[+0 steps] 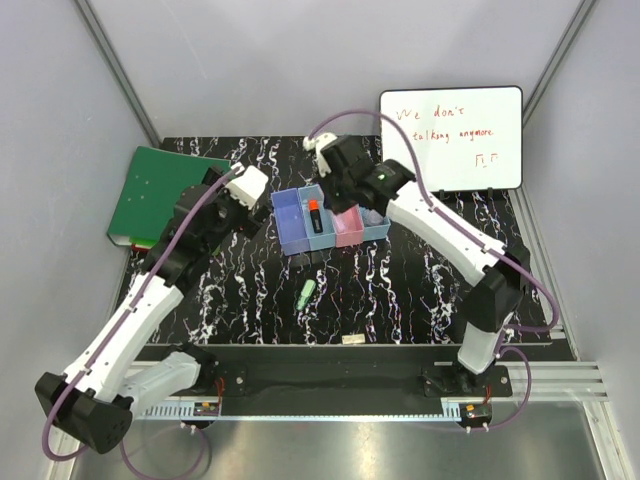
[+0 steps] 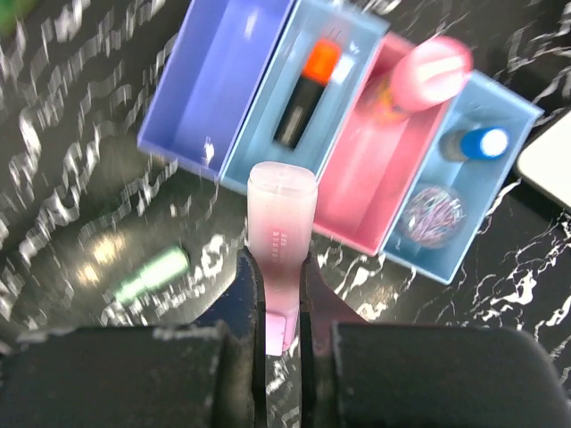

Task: Sort the stationery into containers
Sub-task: Place the pen in the storage box.

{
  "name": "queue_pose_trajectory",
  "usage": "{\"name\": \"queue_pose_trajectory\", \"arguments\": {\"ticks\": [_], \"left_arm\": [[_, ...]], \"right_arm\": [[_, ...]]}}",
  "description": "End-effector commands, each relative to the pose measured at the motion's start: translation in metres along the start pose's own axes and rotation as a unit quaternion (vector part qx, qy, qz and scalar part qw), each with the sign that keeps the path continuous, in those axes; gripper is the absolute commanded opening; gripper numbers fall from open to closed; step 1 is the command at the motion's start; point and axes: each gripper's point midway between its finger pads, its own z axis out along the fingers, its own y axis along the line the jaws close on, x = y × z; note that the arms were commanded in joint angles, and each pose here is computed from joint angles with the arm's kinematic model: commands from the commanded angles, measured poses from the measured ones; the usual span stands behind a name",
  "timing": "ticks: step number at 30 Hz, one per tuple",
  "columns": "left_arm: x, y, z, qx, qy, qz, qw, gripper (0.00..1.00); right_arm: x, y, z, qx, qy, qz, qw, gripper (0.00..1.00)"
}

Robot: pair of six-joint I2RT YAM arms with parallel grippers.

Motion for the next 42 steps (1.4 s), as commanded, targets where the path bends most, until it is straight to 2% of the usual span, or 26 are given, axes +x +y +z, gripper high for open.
{"name": "queue_pose_trajectory", "arguments": {"ticks": [1,4,10,16,34,42], "left_arm": [[-0.026,0.008,0.002,-0.012,-0.035,-0.035,0.999,0.99],[-0.034,0.012,0.003,-0.016,-0.044,-0.038,0.998,0.99],[-0.048,0.024,-0.007,-0.036,-0.060,-0.037,0.997,0.99],[-0.056,0.035,-0.026,-0.054,-0.079,-0.024,0.995,0.99],[-0.066,0.045,-0.052,-0.072,-0.112,0.006,0.991,0.99],[-0.071,0.048,-0.058,-0.080,-0.124,0.020,0.989,0.99]], "right_arm": [[-0.056,-0.026,-0.018,0.008,-0.085,0.093,0.992,0.00],[-0.072,-0.030,-0.005,0.009,-0.095,0.098,0.991,0.00],[-0.068,-0.024,0.051,0.006,-0.068,0.078,0.995,0.00],[-0.062,-0.019,0.085,0.004,-0.051,0.066,0.996,0.00],[-0.029,-0.016,0.171,0.005,0.001,0.046,0.999,0.00],[-0.016,-0.017,0.189,0.012,0.015,0.046,0.999,0.00]]}}
